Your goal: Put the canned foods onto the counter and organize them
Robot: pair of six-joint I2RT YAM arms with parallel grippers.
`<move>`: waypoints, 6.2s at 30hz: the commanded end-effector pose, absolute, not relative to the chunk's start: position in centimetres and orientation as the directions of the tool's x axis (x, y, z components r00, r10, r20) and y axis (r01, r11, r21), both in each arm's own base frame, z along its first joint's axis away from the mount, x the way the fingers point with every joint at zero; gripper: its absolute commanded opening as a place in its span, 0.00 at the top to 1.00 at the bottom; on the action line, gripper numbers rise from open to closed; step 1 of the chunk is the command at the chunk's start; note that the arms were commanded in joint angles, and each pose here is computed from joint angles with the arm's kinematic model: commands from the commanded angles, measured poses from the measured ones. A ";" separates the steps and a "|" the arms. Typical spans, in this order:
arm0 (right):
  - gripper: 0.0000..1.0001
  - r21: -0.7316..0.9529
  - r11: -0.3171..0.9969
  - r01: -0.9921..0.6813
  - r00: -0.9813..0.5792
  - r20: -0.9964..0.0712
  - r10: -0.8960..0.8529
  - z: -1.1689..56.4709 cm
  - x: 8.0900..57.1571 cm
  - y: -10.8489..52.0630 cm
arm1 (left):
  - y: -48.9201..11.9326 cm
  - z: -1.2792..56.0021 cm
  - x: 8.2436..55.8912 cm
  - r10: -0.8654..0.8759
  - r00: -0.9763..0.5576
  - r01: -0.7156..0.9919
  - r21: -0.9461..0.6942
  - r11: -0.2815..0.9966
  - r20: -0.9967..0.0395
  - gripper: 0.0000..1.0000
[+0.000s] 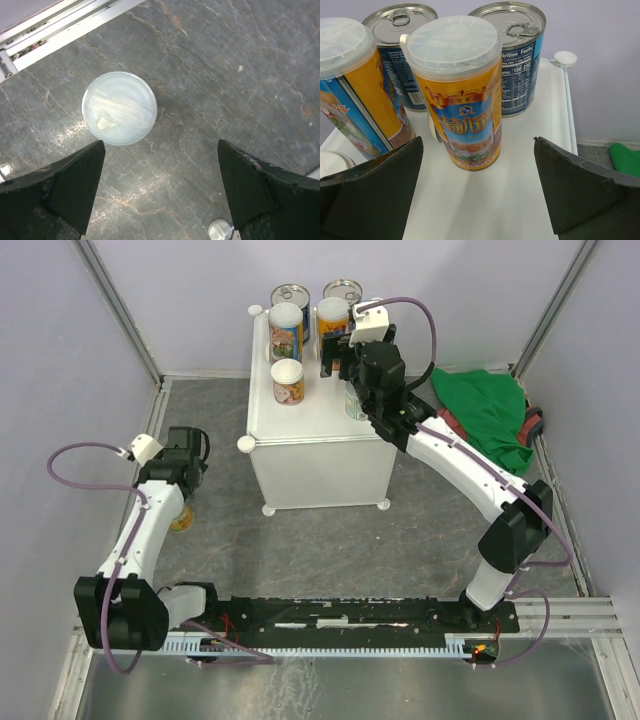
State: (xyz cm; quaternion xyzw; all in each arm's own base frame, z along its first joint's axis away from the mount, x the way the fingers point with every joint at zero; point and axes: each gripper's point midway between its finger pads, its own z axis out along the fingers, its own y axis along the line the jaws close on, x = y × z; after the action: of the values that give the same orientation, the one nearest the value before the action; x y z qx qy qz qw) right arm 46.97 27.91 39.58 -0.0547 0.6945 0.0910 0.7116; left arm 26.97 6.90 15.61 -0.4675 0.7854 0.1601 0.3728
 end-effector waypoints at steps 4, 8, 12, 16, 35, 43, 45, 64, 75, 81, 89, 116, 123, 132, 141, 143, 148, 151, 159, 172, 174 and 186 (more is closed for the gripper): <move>0.01 0.033 0.979 -0.202 -0.066 -0.998 0.020 36.7 46.2 26.6 | 9.1 15.4 27.1 -0.733 -0.076 -0.942 -0.191 0.274 -0.676 0.01; 0.01 0.042 0.979 -0.197 -0.074 -0.997 0.028 36.3 46.1 26.3 | 9.7 13.9 26.6 -0.779 -0.027 -0.964 -0.189 0.185 -0.627 0.01; 0.01 0.044 0.980 -0.196 -0.078 -0.997 0.030 36.1 46.1 26.3 | 9.9 12.7 26.4 -0.804 0.007 -0.975 -0.184 0.128 -0.595 0.01; 0.01 0.042 0.981 -0.188 -0.084 -0.996 0.026 35.8 46.2 26.0 | 10.6 12.1 26.5 -0.805 0.042 -0.978 -0.189 0.088 -0.591 0.01; 0.01 0.057 0.976 -0.211 -0.097 -0.995 0.037 35.7 46.0 26.2 | 12.2 9.2 26.7 -0.795 0.097 -0.984 -0.180 0.015 -0.599 0.01; 0.01 0.047 0.977 -0.206 -0.094 -0.995 0.028 35.7 45.7 25.8 | 12.0 8.0 26.6 -0.807 0.081 -0.986 -0.167 0.022 -0.585 0.01; 0.01 0.047 0.978 -0.205 -0.093 -0.995 0.028 35.8 45.6 25.7 | 12.0 7.9 26.7 -0.807 0.080 -0.985 -0.168 0.024 -0.586 0.01; 0.01 0.042 0.980 -0.195 -0.093 -0.995 0.024 35.7 45.3 25.2 | 11.5 6.8 26.4 -0.814 0.049 -0.979 -0.191 0.077 -0.579 0.36; 0.01 0.039 0.980 -0.195 -0.086 -0.996 0.022 36.2 45.3 25.1 | 11.3 8.4 27.3 -0.808 0.018 -0.957 -0.245 0.157 -0.589 0.97; 0.01 0.045 0.980 -0.195 -0.082 -0.996 0.029 36.6 45.2 24.9 | 11.1 11.5 28.5 -0.793 0.031 -0.918 -0.331 0.219 -0.609 0.97; 0.01 0.047 0.982 -0.185 -0.073 -0.997 0.034 37.1 44.9 24.3 | 10.5 15.7 29.2 -0.734 0.003 -0.868 -0.366 0.335 -0.679 0.97; 0.01 0.073 0.971 -0.226 -0.013 -0.997 0.071 42.6 42.1 22.9 | 2.7 35.6 31.0 -0.436 -0.027 -0.539 -0.354 0.764 -0.899 0.97; 0.01 0.090 0.964 -0.250 0.012 -0.995 0.096 44.2 41.1 23.1 | 0.7 39.3 30.7 -0.371 -0.030 -0.444 -0.321 0.836 -0.928 0.97; 0.01 0.096 0.956 -0.277 0.056 -0.992 0.115 46.8 39.8 23.3 | -2.4 44.4 30.6 -0.309 -0.005 -0.283 -0.295 0.913 -0.951 0.97; 0.01 0.105 0.951 -0.290 0.084 -0.987 0.135 48.6 38.0 22.6 | -5.9 49.0 29.8 -0.310 0.015 -0.067 -0.310 0.948 -0.951 0.97; 0.01 0.103 0.951 -0.292 0.084 -0.988 0.133 48.7 37.6 22.4 | -7.0 49.8 29.7 -0.312 0.010 -0.003 -0.312 0.950 -0.950 0.97; 0.01 0.097 0.950 -0.297 0.084 -0.988 0.128 48.9 36.1 21.5 | -9.7 51.6 29.3 -0.320 -0.004 0.149 -0.317 0.937 -0.947 0.97; 0.01 0.096 0.949 -0.301 0.078 -0.989 0.124 48.8 35.2 21.0 | -11.1 52.1 29.2 -0.321 -0.024 0.217 -0.319 0.923 -0.947 0.97; 0.01 0.082 0.941 -0.327 0.036 -0.994 0.100 47.4 33.3 20.5 | -15.3 52.3 29.1 -0.281 -0.082 0.350 -0.292 0.890 -0.956 0.97; 0.01 0.079 0.928 -0.365 -0.062 -0.996 0.060 43.6 32.3 21.2 | -22.9 50.7 28.9 -0.107 -0.119 0.418 -0.147 0.897 -0.987 0.97; 0.01 0.086 0.926 -0.369 -0.080 -0.995 0.061 42.9 32.4 21.5 | -23.6 50.4 29.0 -0.086 -0.126 0.416 -0.131 0.900 -0.988 0.97; 0.01 0.098 0.923 -0.373 -0.147 -0.988 0.045 39.6 33.5 23.0 | -25.0 48.2 29.3 0.073 -0.173 0.360 0.007 0.933 -0.982 0.97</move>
State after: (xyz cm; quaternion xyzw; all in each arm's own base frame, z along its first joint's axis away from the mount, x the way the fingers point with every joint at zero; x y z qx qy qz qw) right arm 33.25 22.33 39.48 -0.1163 0.7440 0.1499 0.6407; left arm 28.95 -25.97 43.15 0.1629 0.7973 -0.1241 0.5678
